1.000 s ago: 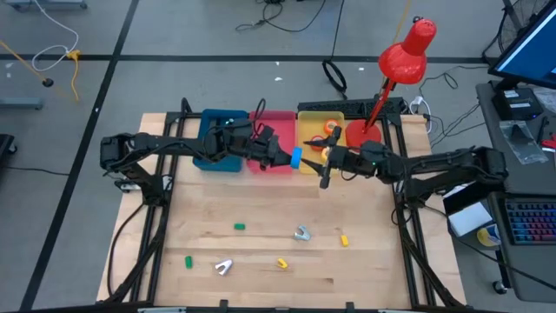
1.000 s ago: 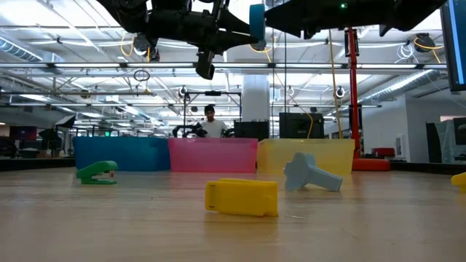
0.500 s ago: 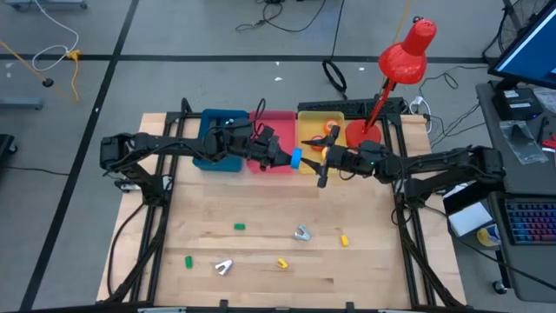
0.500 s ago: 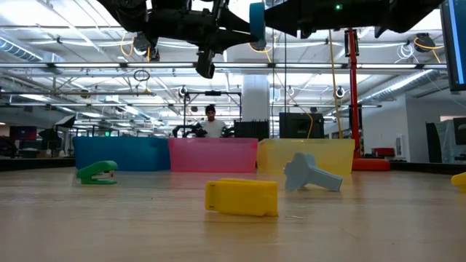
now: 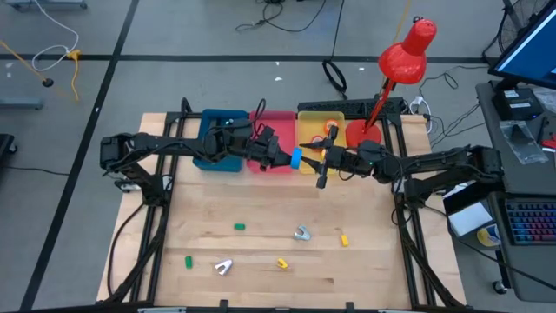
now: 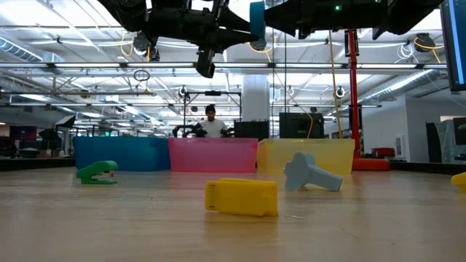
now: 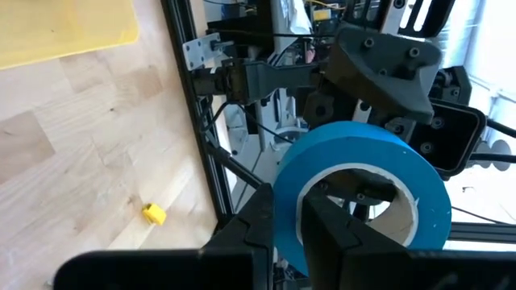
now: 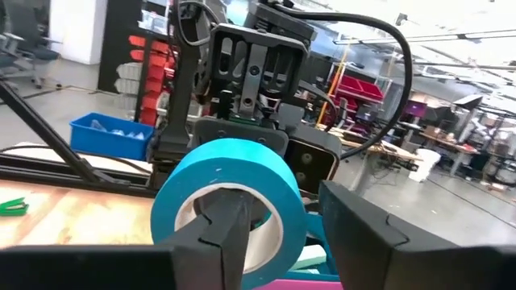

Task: Pick and place Stapler, Stapler remover, tape
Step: Put the blue tape into the yellow bin

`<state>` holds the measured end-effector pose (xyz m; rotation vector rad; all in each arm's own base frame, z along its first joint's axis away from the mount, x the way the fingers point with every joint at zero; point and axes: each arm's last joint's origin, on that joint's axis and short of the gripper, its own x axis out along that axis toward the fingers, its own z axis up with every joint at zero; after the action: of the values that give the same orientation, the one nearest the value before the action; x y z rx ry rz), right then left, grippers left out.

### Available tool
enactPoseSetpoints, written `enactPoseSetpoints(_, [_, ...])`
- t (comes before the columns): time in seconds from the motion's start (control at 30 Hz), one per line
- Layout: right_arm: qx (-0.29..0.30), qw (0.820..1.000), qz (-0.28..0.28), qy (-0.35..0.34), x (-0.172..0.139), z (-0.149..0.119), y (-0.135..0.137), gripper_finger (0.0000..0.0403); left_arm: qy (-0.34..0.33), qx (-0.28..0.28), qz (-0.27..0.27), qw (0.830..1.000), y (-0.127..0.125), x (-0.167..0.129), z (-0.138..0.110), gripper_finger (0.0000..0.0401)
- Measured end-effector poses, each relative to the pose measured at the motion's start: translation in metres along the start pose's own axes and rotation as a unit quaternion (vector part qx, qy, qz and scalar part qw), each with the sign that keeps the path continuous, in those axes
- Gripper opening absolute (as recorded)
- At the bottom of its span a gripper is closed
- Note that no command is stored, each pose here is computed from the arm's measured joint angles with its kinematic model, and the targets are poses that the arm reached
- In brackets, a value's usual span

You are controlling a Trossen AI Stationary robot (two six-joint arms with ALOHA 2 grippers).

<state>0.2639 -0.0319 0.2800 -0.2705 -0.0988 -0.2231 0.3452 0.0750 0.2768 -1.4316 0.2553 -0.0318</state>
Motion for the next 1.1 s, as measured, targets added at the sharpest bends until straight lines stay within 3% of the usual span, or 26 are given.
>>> enactPoseSetpoints(0.23, [0.023, 1.0, 0.014, -0.003, 0.0014, -0.0023, -0.0038, 0.0108, 0.0, 0.0, 0.0, 1.0, 0.0, 0.0002, -0.0004, 0.0036])
enactPoseSetpoints(0.77, [0.015, 1.0, 0.012, 0.001, 0.0014, -0.0032, -0.0048, 0.0039, 0.002, 0.009, 0.002, 1.0, 0.0005, 0.0003, -0.001, 0.0036])
enactPoseSetpoints(1.1, [0.023, 1.0, 0.011, 0.005, 0.0013, -0.0038, -0.0047, 0.0033, -0.011, 0.065, 0.005, 0.998, 0.0005, 0.0003, -0.0002, 0.0111])
